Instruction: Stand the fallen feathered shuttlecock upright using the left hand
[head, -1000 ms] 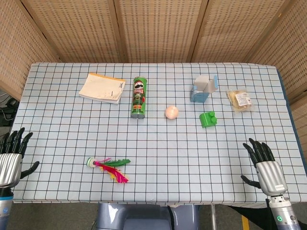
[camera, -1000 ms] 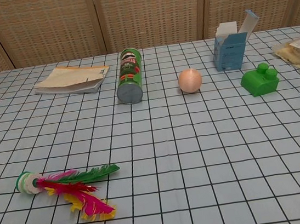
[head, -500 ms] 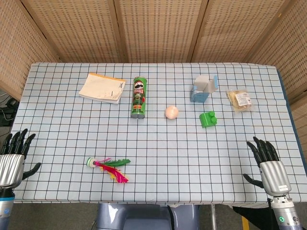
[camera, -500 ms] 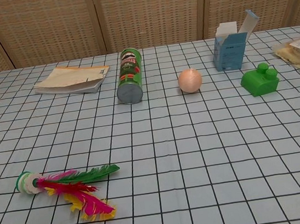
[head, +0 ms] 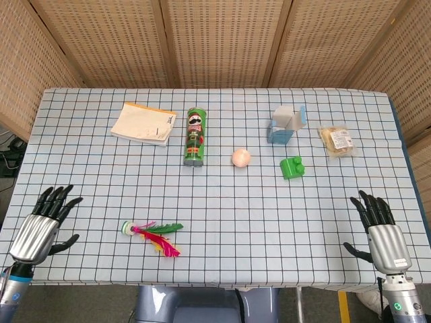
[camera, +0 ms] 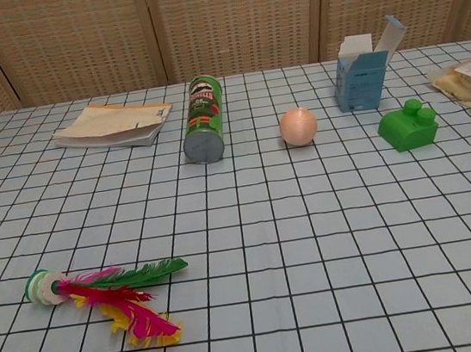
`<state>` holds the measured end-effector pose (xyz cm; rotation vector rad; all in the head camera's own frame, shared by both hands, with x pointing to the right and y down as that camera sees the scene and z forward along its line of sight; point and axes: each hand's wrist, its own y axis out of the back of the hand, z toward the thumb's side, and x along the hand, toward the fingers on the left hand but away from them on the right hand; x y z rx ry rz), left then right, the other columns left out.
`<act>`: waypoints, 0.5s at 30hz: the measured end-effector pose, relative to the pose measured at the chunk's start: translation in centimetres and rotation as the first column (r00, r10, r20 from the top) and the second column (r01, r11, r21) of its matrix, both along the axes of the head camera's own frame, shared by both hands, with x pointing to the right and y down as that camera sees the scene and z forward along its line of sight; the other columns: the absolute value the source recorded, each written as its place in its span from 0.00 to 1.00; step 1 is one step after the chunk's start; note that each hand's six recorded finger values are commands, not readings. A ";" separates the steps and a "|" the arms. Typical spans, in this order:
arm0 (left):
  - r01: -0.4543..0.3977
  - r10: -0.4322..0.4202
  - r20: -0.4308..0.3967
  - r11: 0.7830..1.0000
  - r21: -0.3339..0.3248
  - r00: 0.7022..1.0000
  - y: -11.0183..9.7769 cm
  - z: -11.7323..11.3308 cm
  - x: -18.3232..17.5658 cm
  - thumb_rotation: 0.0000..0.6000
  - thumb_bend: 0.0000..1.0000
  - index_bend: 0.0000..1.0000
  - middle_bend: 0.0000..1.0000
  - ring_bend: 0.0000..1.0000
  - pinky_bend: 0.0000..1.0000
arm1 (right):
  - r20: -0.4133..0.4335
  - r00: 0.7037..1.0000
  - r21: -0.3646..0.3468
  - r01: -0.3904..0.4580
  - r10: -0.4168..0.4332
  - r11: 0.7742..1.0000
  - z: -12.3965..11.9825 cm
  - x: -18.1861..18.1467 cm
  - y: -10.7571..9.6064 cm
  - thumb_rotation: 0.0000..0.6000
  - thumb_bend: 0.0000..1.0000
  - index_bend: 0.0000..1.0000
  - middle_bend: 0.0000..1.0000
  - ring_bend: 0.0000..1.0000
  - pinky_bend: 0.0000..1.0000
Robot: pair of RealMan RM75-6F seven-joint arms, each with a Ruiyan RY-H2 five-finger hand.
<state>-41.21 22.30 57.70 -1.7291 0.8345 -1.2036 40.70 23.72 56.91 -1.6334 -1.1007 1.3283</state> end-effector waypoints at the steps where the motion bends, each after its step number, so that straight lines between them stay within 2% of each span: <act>1: -0.031 0.031 -0.013 0.999 -0.011 0.999 0.0 0.0 0.5 1.00 0.22 0.21 0.00 0.00 0.00 | -0.001 1.000 -0.001 0.000 0.000 1.000 0.0 0.0 0.0 1.00 0.06 0.11 0.00 0.00 0.05; 6: -0.157 0.154 -0.036 0.986 -0.063 0.987 0.2 0.7 2.8 1.00 0.23 0.37 0.00 0.00 0.00 | 0.001 1.000 -0.002 0.000 0.000 1.000 0.0 0.0 0.0 1.00 0.06 0.11 0.00 0.00 0.05; 15: -0.242 0.242 -0.010 0.967 -0.084 0.970 0.8 2.4 6.1 1.00 0.23 0.41 0.00 0.00 0.00 | 0.005 1.000 -0.001 -0.010 0.010 1.000 0.0 0.2 -0.1 1.00 0.06 0.11 0.00 0.00 0.05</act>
